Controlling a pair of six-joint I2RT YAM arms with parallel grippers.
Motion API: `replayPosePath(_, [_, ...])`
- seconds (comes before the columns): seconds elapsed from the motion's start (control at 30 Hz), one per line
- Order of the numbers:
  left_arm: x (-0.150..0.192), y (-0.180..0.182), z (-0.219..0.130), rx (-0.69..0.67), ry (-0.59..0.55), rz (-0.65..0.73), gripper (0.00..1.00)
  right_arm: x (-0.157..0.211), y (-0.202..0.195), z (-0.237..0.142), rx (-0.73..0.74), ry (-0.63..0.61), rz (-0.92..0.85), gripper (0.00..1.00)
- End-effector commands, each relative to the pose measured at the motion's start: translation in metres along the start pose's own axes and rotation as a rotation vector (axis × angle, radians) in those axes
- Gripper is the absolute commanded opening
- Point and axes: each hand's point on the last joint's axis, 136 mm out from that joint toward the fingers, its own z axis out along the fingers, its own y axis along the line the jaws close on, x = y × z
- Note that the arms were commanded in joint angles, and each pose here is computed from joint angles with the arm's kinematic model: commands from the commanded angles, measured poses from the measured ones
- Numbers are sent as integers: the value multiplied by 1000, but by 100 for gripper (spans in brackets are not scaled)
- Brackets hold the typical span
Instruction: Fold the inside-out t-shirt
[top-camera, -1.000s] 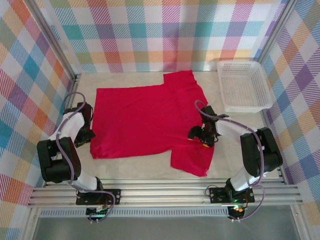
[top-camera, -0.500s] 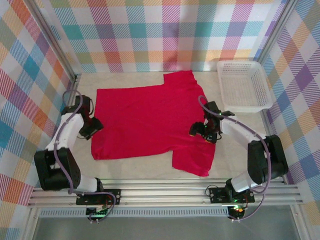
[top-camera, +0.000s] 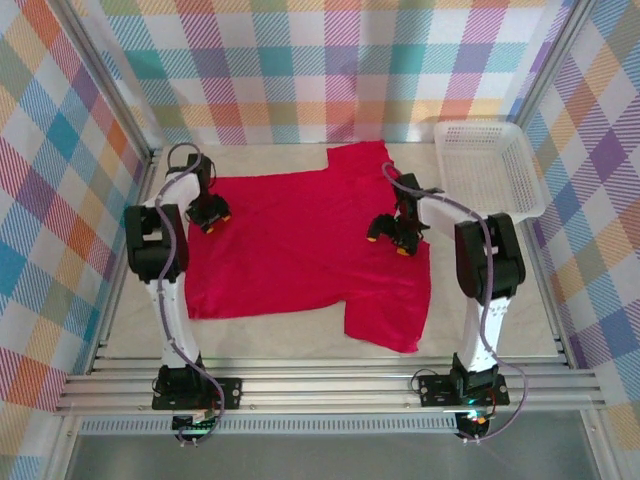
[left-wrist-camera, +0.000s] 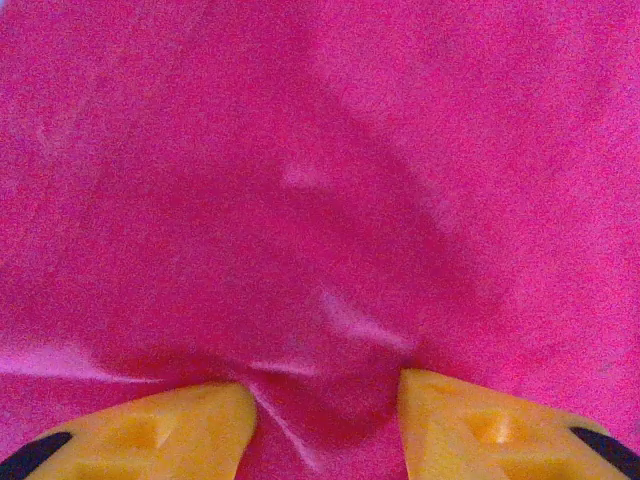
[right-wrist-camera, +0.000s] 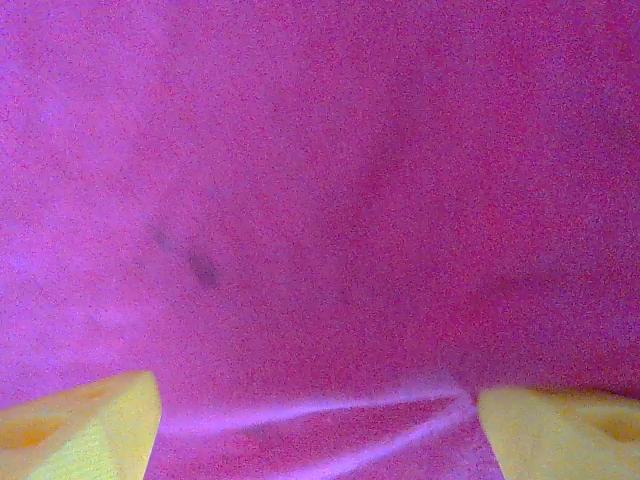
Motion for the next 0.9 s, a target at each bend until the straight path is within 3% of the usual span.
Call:
replayPosePath(0.0, [-11, 8, 42, -59, 59, 6, 46, -23, -11, 15, 50, 3, 28, 85])
replayPosePath(0.13, [-33, -6, 69, -39, 57, 5, 45, -41, -16, 25, 86, 7, 50, 85])
replayPosePath(0.27, [-64, -26, 67, 50, 6, -7, 45, -53, -13, 28, 100, 13, 57, 84])
replayPosePath(0.37, [-77, -35, 49, 113, -27, -13, 47, -55, -8, 22, 84, 6, 57, 84])
replayPosePath(0.5, [-77, -37, -9, 128, -58, 17, 52, -51, 13, -5, -3, -13, 34, 84])
replayPosePath(0.7, [-33, 20, -109, 0, -164, 35, 53, -25, 38, -61, -120, -57, -40, 85])
replayPosePath(0.87, [54, 74, -129, -67, -123, 61, 44, 14, 32, -78, -154, -55, -70, 84])
